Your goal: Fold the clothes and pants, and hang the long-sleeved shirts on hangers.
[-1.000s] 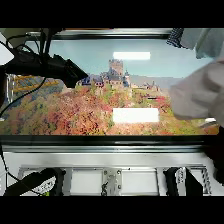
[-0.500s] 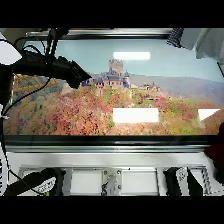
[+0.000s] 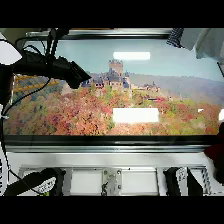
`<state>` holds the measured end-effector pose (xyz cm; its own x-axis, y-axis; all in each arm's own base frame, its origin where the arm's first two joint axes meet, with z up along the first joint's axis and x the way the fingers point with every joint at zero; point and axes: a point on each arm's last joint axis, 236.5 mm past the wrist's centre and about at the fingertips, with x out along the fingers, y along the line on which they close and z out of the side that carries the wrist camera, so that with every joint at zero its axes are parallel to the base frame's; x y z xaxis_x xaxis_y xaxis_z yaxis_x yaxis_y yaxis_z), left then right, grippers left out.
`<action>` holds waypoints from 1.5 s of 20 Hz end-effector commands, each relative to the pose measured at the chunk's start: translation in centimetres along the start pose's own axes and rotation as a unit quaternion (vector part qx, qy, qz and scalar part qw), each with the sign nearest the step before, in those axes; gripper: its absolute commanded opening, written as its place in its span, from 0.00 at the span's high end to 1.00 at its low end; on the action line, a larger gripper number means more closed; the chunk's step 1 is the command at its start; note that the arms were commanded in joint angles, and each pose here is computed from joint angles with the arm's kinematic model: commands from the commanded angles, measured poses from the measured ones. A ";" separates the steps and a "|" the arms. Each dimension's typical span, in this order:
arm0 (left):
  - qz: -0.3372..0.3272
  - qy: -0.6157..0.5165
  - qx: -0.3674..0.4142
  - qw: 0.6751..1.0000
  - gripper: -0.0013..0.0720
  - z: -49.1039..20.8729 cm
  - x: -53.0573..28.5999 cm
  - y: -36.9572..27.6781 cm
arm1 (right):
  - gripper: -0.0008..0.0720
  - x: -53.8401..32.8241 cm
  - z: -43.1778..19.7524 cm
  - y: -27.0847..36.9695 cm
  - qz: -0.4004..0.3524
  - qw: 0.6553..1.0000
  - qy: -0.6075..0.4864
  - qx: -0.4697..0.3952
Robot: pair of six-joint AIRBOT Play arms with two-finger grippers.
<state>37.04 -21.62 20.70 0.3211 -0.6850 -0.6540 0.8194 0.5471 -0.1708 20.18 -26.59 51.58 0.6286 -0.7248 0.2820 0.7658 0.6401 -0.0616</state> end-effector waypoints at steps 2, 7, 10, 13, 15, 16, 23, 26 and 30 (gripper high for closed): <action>0.000 0.000 -0.001 1.000 0.96 0.0 0.0 0.0 | 0.98 -1.7 2.1 0.3 -0.001 1.000 -0.022 -0.005; 0.000 0.000 -0.001 1.000 0.96 0.0 0.0 0.0 | 0.98 -3.2 3.6 0.6 -0.001 0.999 -0.038 -0.009; 0.000 0.001 -0.001 1.000 0.96 -0.1 0.0 0.0 | 0.98 -3.3 3.7 0.6 -0.001 0.999 -0.039 -0.009; -0.002 0.003 -0.001 1.000 0.96 -0.2 0.0 -0.1 | 0.98 -3.1 3.4 0.3 -0.007 0.999 -0.035 -0.020; -0.003 0.003 -0.001 1.000 0.96 -0.2 0.0 -0.1 | 0.98 -2.8 3.1 0.1 -0.011 0.999 -0.030 -0.026; -0.003 0.004 0.000 1.000 0.96 -0.1 0.0 -0.2 | 0.98 -2.7 2.9 0.0 -0.012 0.999 -0.029 -0.027; -0.004 0.004 0.000 1.000 0.96 -0.2 0.0 -0.2 | 0.98 0.1 1.3 -1.4 -0.030 0.999 -0.025 -0.030; -0.004 0.005 0.000 1.000 0.96 -0.2 0.0 -0.2 | 0.98 1.7 0.9 -2.0 -0.036 0.999 -0.028 -0.028; -0.004 0.005 0.000 1.000 0.96 -0.2 0.0 -0.2 | 0.98 3.4 -2.0 -2.8 -0.043 0.998 0.012 -0.053</action>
<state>36.79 -21.64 20.56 0.3099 -0.6850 -0.6594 0.8216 0.5419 -0.1768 19.94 -29.72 52.09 0.5671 -0.7641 0.3075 0.8191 0.5624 -0.1130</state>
